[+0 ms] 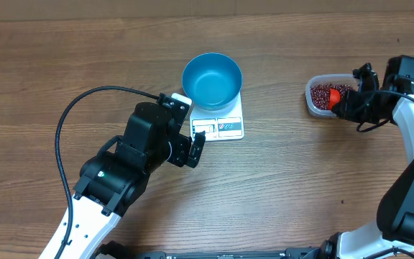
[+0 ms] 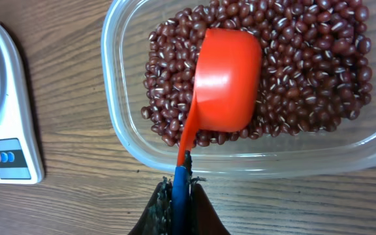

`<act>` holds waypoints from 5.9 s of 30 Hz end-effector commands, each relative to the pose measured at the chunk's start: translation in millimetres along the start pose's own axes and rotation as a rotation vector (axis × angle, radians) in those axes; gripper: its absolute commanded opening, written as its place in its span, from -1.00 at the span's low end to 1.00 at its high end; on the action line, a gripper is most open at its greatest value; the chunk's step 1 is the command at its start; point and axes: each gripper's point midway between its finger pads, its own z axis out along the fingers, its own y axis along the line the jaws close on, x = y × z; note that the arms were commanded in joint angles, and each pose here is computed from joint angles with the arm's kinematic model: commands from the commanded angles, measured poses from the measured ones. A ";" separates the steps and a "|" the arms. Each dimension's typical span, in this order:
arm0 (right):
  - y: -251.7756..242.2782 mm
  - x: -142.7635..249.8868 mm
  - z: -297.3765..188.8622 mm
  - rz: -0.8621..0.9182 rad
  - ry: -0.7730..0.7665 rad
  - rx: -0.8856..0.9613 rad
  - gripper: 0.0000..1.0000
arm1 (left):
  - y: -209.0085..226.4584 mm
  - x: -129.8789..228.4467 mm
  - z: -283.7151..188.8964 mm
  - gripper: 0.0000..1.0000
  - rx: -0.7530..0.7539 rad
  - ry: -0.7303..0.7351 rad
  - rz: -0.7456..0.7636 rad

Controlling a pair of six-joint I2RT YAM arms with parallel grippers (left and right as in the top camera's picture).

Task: Scoop item into bowl and weigh 150g on scale
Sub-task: 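Lower the red scoop into the beans with the right gripper, then drag the scoop through the beans to fill it, right gripper, then lift the filled scoop and carry it left over the blue bowl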

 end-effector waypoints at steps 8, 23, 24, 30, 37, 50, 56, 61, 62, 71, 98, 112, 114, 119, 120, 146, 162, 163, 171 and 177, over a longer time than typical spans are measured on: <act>-8.9 2.3 -0.7 0.105 -0.004 -0.116 -0.93 | 4.1 1.6 1.2 0.99 -0.015 0.002 0.003; -3.0 3.9 -1.6 0.113 0.001 -0.150 -0.93 | 4.1 1.6 1.2 0.99 -0.015 0.002 0.003; -1.8 3.9 -1.8 0.113 0.001 -0.157 -0.93 | 4.1 1.6 1.2 0.99 -0.015 0.002 0.003; 4.6 3.3 -2.9 0.112 -0.002 -0.195 -0.93 | 4.1 1.5 1.2 0.99 -0.015 0.002 0.003; 8.4 3.3 -3.7 0.113 -0.003 -0.217 -0.93 | 4.1 1.6 1.2 0.99 -0.015 0.002 0.003; 17.4 0.9 -6.0 0.114 -0.013 -0.272 -0.93 | 4.1 1.6 1.2 0.99 -0.015 0.002 0.003; 22.7 -0.6 -7.5 0.114 -0.019 -0.305 -0.93 | 4.1 1.6 1.2 0.99 -0.015 0.002 0.003; 22.5 0.5 -6.7 0.120 -0.014 -0.306 -0.93 | 4.1 1.6 1.2 0.99 -0.015 0.002 0.003; 22.5 0.8 -6.5 0.121 -0.012 -0.306 -0.93 | 4.1 1.6 1.2 0.99 -0.015 0.002 0.003; 19.9 0.3 -9.6 0.139 -0.020 -0.321 -0.93 | 4.1 1.6 1.2 0.99 -0.015 0.002 0.003; -15.5 -0.2 -10.5 0.302 -0.075 -0.432 -0.93 | 4.1 1.6 1.2 0.99 -0.015 0.002 0.003; -16.3 -3.6 -0.7 0.374 -0.075 -0.553 -0.93 | 4.1 1.6 1.2 0.99 -0.015 0.002 0.003; -17.6 -3.2 2.7 0.396 -0.072 -0.589 -0.93 | 4.1 1.5 1.2 0.99 -0.015 0.002 0.003; -22.6 -2.4 5.3 0.428 -0.075 -0.631 -0.93 | 4.1 1.6 1.2 0.99 -0.015 0.002 0.003; -23.6 -2.6 4.6 0.430 -0.078 -0.632 -0.93 | 4.1 1.6 1.2 0.99 -0.015 0.002 0.003; -40.5 -5.5 -31.9 0.474 -0.201 -0.772 -0.93 | 4.2 2.3 1.3 0.99 -0.015 0.005 0.003; -24.1 -2.1 -46.1 0.453 -0.221 -0.868 -0.93 | 4.2 2.4 1.3 0.99 -0.015 0.006 0.003; -23.1 -1.9 -47.0 0.460 -0.219 -0.875 -0.93 | 4.2 2.3 1.3 0.99 -0.015 0.005 0.003; -3.3 -4.6 -60.8 0.425 -0.259 -0.975 -0.93 | 4.2 2.3 1.2 0.99 -0.015 0.005 0.003; 20.8 0.7 -56.7 0.399 -0.203 -1.001 -0.93 | 4.2 2.3 1.2 0.99 -0.015 0.005 0.003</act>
